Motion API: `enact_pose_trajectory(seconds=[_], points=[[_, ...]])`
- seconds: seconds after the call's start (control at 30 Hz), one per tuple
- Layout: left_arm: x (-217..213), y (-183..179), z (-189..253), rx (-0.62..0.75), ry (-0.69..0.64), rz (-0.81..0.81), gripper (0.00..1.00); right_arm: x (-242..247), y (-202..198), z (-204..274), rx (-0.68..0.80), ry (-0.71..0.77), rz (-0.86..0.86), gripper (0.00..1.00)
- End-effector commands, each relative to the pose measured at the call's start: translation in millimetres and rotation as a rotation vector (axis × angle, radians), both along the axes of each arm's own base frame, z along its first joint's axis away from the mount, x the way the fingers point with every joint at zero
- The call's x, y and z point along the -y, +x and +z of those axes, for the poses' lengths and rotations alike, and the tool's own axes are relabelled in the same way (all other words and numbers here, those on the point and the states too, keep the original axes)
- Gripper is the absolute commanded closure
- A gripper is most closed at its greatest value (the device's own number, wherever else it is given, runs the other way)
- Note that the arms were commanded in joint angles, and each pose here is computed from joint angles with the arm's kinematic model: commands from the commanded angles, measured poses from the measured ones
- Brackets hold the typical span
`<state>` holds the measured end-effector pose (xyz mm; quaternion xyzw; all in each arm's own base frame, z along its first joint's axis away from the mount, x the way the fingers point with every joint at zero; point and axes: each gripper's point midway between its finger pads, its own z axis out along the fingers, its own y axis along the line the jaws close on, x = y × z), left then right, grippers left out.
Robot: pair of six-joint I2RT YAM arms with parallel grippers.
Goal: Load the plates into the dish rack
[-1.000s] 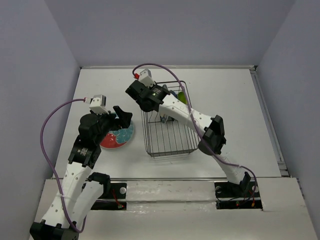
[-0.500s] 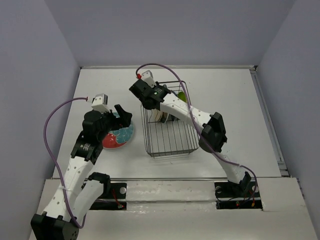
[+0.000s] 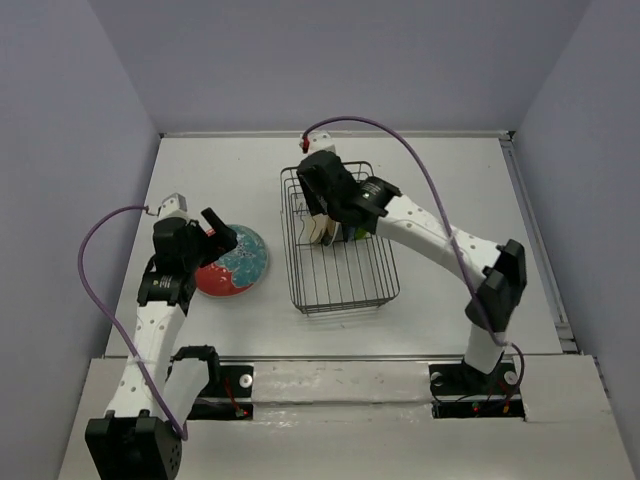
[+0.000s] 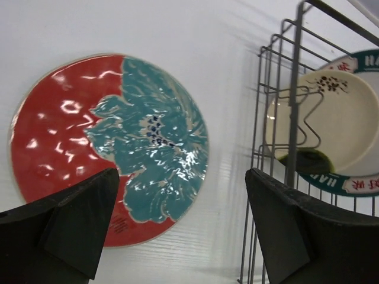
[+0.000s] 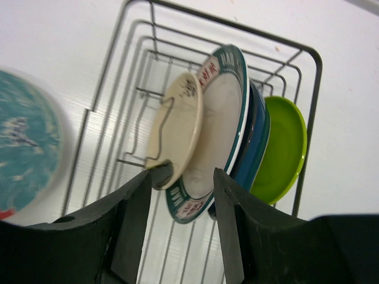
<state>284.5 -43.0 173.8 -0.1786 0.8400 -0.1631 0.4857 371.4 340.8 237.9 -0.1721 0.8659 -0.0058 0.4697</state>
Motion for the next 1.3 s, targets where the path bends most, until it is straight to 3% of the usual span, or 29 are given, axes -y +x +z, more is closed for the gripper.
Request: enact_pose_trajectory(seconds=[0.0,0.27,0.47,0.87,1.0,1.2,1.27], points=[[-23,-10,-15,-0.107,-0.089,0.144,0.01,-11,-25,63,0.096,0.268,0.137,0.47],[-76,-36,-60,-0.373,-0.028,0.477,0.04,27,-78,61,0.1,0.412,0.208,0.46],[-80,-41,-95,-0.487,-0.099,0.523,0.05,44,-94,61,0.117,0.455,0.217,0.46],[-69,-44,-159,-0.489,-0.288,0.588,0.15,52,-100,46,0.109,0.449,0.214,0.46],[-64,-27,-164,-0.412,-0.384,0.579,0.23,50,-100,40,0.102,0.445,0.217,0.47],[-59,-18,-172,-0.322,-0.468,0.577,0.43,47,-103,27,0.066,0.451,0.221,0.47],[-53,-14,-170,-0.245,-0.516,0.544,0.64,47,-103,24,0.063,0.448,0.221,0.47]])
